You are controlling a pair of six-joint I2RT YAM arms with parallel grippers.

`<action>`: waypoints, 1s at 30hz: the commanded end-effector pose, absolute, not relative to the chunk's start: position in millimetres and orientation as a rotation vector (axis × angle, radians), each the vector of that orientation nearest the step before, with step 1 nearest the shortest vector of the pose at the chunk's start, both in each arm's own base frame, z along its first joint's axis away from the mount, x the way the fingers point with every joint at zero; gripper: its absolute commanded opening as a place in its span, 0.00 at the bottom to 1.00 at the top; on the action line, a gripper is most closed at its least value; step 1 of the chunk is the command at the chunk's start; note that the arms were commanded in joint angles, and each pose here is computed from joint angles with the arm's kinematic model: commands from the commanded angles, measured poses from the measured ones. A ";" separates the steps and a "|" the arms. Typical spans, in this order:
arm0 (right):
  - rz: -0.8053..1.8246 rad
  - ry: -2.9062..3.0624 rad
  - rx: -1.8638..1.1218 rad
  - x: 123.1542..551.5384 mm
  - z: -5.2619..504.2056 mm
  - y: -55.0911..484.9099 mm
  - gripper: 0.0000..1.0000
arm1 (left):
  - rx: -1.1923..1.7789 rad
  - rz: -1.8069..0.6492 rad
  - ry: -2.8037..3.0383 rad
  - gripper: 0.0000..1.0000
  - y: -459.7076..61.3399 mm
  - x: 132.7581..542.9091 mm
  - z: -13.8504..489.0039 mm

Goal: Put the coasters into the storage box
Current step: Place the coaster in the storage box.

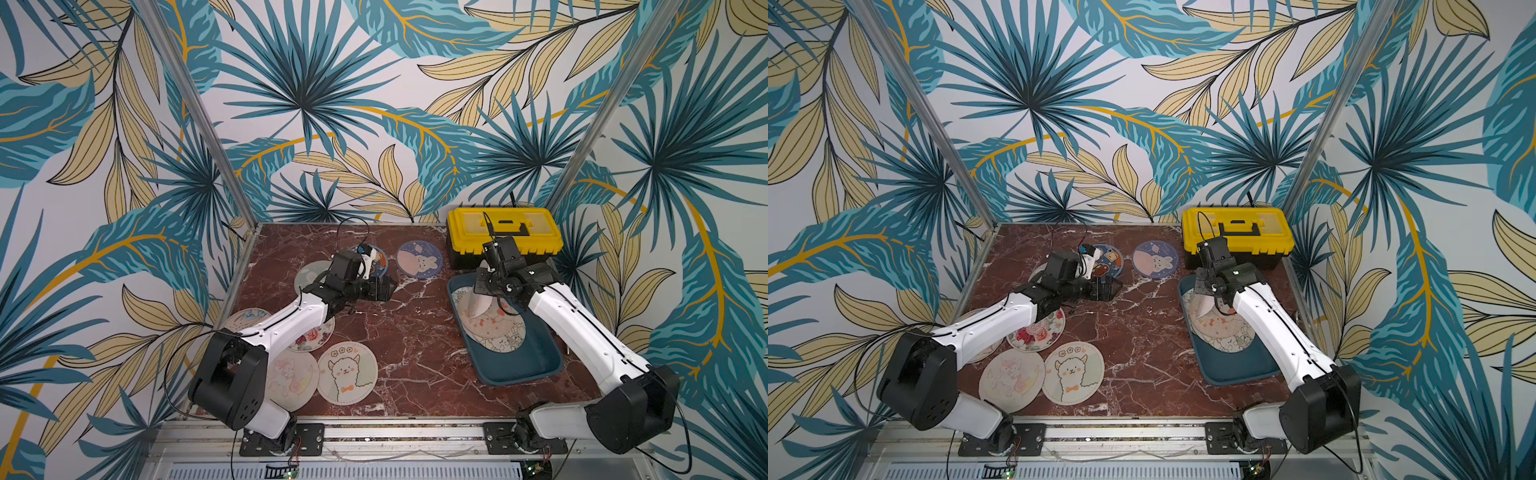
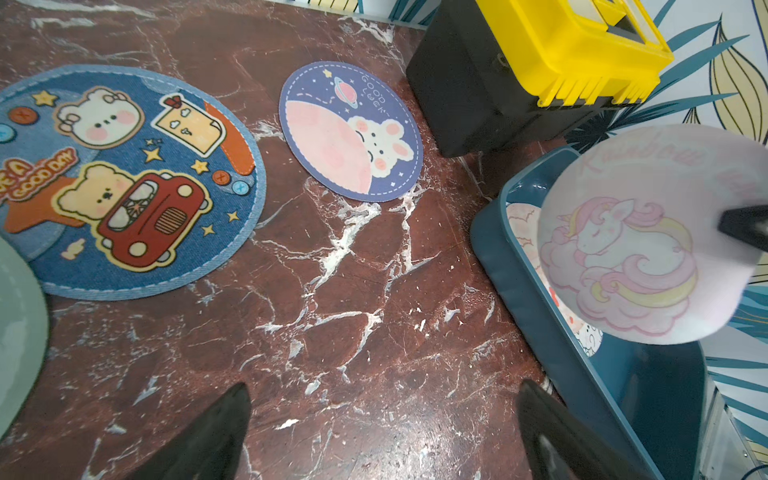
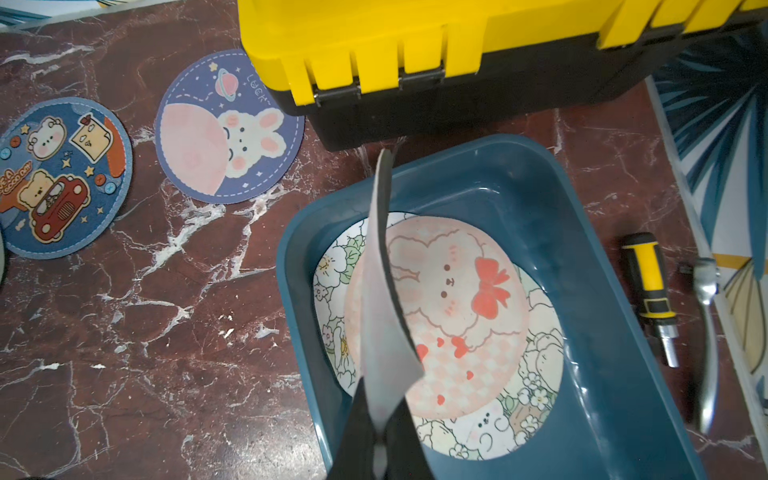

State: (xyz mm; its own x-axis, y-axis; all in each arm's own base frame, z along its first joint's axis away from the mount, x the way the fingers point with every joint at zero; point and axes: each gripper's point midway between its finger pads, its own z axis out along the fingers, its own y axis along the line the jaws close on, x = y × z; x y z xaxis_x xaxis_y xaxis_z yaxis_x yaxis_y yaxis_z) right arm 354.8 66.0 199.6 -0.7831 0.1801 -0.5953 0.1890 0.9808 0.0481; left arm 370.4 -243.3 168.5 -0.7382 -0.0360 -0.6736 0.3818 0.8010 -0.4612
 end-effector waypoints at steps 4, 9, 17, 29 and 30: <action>-0.042 2.517 0.339 366.1 167.6 54.3 0.00 | 0.272 -0.817 2.243 1.00 -254.3 378.1 183.4; -0.154 2.578 0.461 350.5 136.9 22.0 0.00 | 0.275 -0.816 2.245 1.00 -255.3 378.3 182.5; -0.322 2.670 0.547 331.9 101.1 -7.3 0.00 | 0.272 -0.819 2.261 1.00 -256.6 380.1 176.7; -0.249 2.694 0.546 340.7 97.3 3.0 0.47 | 0.270 -0.799 2.263 1.00 -254.4 380.6 174.2; -0.240 2.688 0.548 341.3 100.2 3.6 0.51 | 0.271 -0.798 2.265 1.00 -254.5 380.3 173.6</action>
